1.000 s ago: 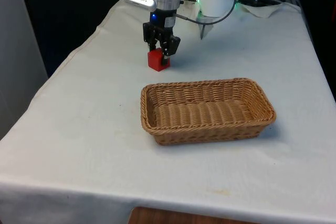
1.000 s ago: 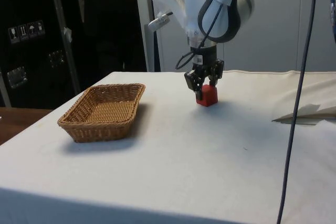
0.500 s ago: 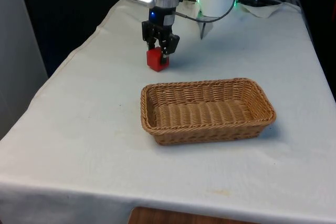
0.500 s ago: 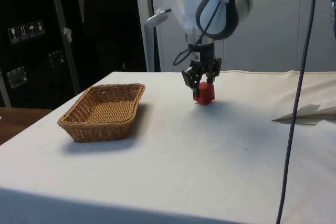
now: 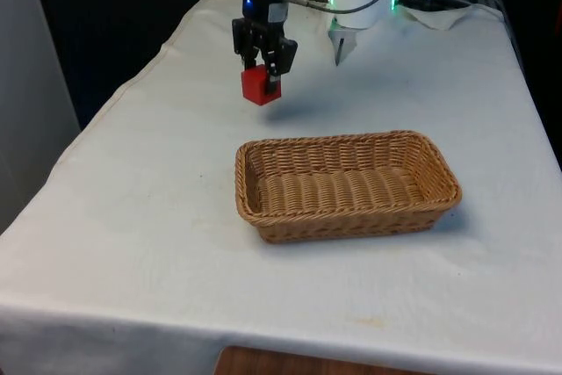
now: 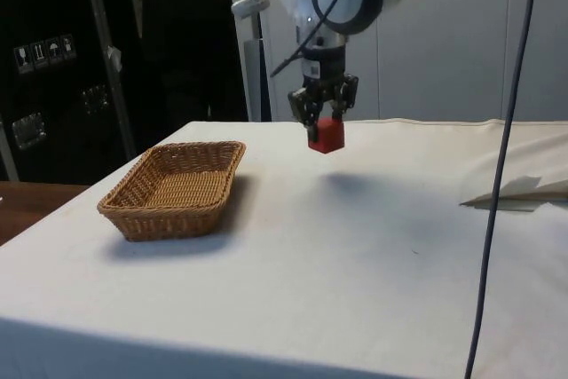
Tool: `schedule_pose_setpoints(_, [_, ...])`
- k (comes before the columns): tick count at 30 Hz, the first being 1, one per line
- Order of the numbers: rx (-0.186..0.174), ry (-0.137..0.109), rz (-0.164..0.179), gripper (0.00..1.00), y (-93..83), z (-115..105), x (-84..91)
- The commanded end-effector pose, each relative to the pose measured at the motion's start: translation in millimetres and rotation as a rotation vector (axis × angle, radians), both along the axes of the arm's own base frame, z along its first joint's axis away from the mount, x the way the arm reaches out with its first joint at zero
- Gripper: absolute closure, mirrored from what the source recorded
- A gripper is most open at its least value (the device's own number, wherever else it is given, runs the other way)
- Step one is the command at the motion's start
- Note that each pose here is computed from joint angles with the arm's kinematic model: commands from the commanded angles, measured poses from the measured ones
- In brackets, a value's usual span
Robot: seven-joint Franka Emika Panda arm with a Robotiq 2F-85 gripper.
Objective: Pick up the cube and place it into the basket.
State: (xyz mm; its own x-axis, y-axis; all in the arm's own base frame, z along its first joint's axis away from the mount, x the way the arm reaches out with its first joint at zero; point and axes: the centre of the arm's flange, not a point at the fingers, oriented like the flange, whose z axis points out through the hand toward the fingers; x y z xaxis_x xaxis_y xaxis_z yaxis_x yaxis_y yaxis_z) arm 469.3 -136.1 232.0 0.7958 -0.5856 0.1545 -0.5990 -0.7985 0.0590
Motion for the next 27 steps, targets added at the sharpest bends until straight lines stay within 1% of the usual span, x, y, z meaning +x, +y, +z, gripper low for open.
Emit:
schedule_pose_setpoints(1, [-0.008,0.002,-0.008,0.97,0.0,4.4,5.8])
schedule_pose_setpoints(2, [-0.007,0.000,-0.009,0.97,0.6,6.5,8.2])
schedule_pose_setpoints(3, [0.001,-0.005,-0.002,0.97,1.1,4.7,5.3])
schedule_pose_setpoints(4, [-0.007,-0.001,-0.010,0.97,1.1,9.0,10.9])
schedule_pose_setpoints(9, [-0.003,-0.008,-0.019,0.97,5.0,25.6,28.2])
schedule_pose_setpoints(10, [0.004,-0.012,-0.012,0.97,4.3,21.7,23.7])
schedule_pose_setpoints(11, [-0.003,-0.008,-0.019,0.97,5.0,25.6,28.2])
schedule_pose_setpoints(12, [-0.002,-0.011,-0.022,0.97,5.7,30.8,33.4])
schedule_pose_setpoints(17, [0.001,-0.015,-0.027,0.97,9.2,42.5,45.5])
schedule_pose_setpoints(18, [0.003,-0.017,-0.031,0.97,10.6,46.8,50.2])
schedule_pose_setpoints(19, [0.007,-0.020,-0.024,0.97,10.1,45.8,48.7])
schedule_pose_setpoints(21, [0.003,-0.019,-0.033,0.97,11.7,50.2,54.0])
schedule_pose_setpoints(24, [0.002,-0.020,-0.036,0.97,13.6,55.0,60.6])
schedule_pose_setpoints(25, [0.001,-0.022,-0.038,0.97,14.6,58.3,65.2])
schedule_pose_setpoints(27, [0.001,-0.022,-0.036,0.97,15.4,60.2,67.7])
